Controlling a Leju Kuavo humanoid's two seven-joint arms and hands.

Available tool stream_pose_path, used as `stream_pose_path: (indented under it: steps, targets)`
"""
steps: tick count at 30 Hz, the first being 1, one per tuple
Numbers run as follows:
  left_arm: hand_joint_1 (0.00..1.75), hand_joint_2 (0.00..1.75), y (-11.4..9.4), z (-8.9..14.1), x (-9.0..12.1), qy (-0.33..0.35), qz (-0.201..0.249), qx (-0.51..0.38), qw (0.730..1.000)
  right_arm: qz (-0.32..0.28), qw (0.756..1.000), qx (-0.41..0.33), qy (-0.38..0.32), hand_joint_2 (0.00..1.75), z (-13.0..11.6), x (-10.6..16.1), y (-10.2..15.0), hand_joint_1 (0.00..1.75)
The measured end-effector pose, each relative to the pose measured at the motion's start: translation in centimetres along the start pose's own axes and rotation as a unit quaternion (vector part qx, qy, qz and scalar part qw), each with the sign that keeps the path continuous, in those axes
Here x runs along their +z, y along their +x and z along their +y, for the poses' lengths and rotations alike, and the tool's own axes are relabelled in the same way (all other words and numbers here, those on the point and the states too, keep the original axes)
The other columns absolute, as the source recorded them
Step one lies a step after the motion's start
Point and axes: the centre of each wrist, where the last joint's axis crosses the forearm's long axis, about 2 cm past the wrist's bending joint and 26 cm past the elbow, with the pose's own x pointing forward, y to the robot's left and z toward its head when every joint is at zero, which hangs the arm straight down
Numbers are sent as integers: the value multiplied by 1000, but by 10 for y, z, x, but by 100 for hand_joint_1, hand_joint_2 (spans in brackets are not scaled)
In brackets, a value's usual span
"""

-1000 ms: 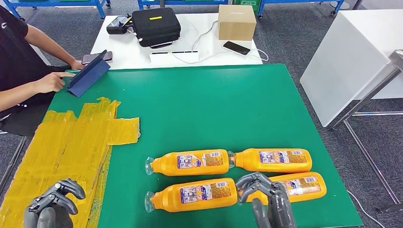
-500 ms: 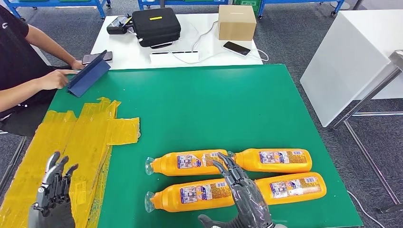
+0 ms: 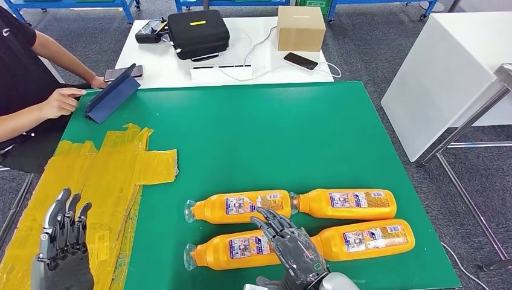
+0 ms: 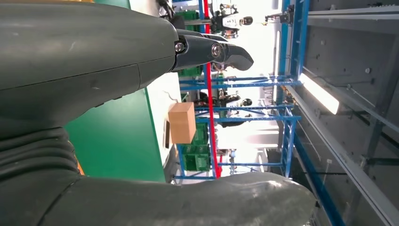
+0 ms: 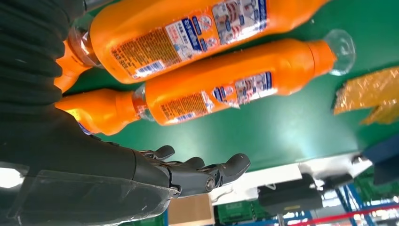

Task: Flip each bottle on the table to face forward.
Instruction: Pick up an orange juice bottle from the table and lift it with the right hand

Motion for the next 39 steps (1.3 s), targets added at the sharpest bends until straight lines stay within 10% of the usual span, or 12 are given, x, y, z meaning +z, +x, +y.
stream_pose_path:
  steps: [34,39]
  targets:
    - [0,0,0,2,-14,-7,-1,42,999,84,976,104,171,175,41,-10,-44,0]
    - [0,0,0,2,-17,-7,-5,43,999,86,969,126,194,175,41,-16,-52,171]
